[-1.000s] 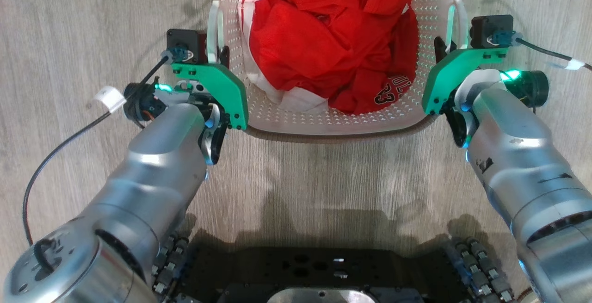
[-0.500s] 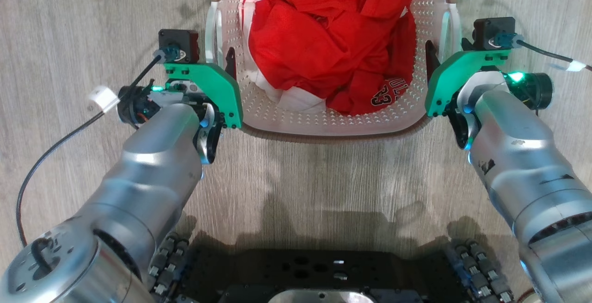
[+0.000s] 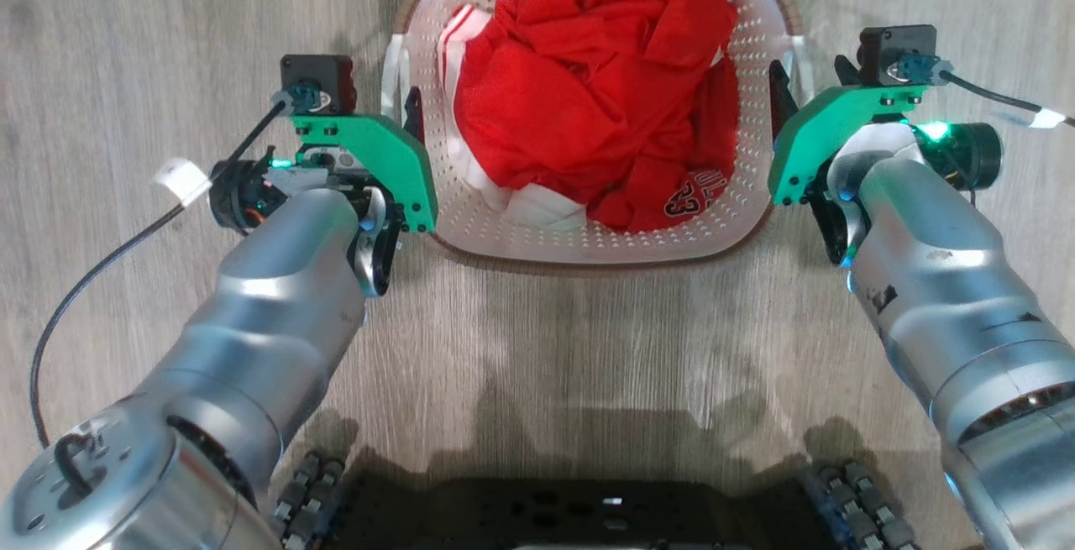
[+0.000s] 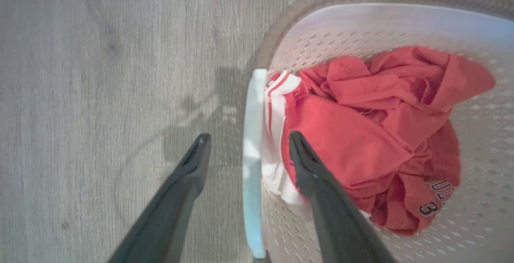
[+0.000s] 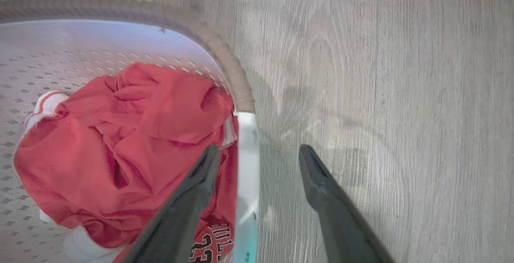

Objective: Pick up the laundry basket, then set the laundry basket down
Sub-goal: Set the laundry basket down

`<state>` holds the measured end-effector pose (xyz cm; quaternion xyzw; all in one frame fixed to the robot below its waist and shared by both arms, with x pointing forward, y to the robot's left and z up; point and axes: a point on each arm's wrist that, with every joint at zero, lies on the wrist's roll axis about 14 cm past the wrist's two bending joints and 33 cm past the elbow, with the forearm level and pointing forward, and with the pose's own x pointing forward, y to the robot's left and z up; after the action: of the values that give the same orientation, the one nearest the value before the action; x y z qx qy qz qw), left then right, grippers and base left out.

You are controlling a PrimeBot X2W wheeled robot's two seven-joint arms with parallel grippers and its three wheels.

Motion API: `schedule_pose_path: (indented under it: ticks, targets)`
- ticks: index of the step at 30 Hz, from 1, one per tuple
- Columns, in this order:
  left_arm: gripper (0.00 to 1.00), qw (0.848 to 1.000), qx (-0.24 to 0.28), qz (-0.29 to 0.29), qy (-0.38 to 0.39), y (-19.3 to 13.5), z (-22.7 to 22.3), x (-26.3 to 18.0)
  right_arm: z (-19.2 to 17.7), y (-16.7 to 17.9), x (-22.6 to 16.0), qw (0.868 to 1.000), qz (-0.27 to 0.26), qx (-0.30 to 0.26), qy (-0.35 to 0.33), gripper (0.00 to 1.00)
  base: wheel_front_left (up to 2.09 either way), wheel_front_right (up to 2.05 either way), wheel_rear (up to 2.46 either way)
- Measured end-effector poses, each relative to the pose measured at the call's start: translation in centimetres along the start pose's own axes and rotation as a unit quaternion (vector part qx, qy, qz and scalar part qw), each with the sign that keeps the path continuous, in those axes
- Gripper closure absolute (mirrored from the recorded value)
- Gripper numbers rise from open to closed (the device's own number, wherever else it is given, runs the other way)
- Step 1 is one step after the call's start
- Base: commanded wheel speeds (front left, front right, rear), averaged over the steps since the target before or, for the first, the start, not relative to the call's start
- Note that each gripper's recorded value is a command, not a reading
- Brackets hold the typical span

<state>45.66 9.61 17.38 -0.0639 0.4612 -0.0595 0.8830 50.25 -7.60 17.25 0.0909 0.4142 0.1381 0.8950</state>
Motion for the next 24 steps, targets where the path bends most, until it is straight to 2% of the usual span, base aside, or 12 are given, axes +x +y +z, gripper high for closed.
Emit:
schedule_pose_path:
  ticks: [7, 12, 24]
  targets:
    - [0.0, 0.998, 0.002, -0.01, -0.063, -0.8, 4.6, -1.6, 5.3, 1.1, -1.7, 0.998, 0.008, -0.004, -0.066, 0.0, 0.0, 0.0, 0.0]
    - [0.0, 0.995, 0.003, -0.017, -0.099, -1.1, 5.9, -4.0, 9.7, 1.9, -4.0, 0.991, 0.013, -0.011, -0.131, 0.0, 0.0, 0.0, 0.0]
    - [0.0, 0.972, 0.006, -0.026, -0.235, -2.2, 9.6, -13.0, 13.2, 4.1, -13.5, 0.969, 0.017, -0.04, -0.243, 0.0, 0.0, 0.0, 0.0]
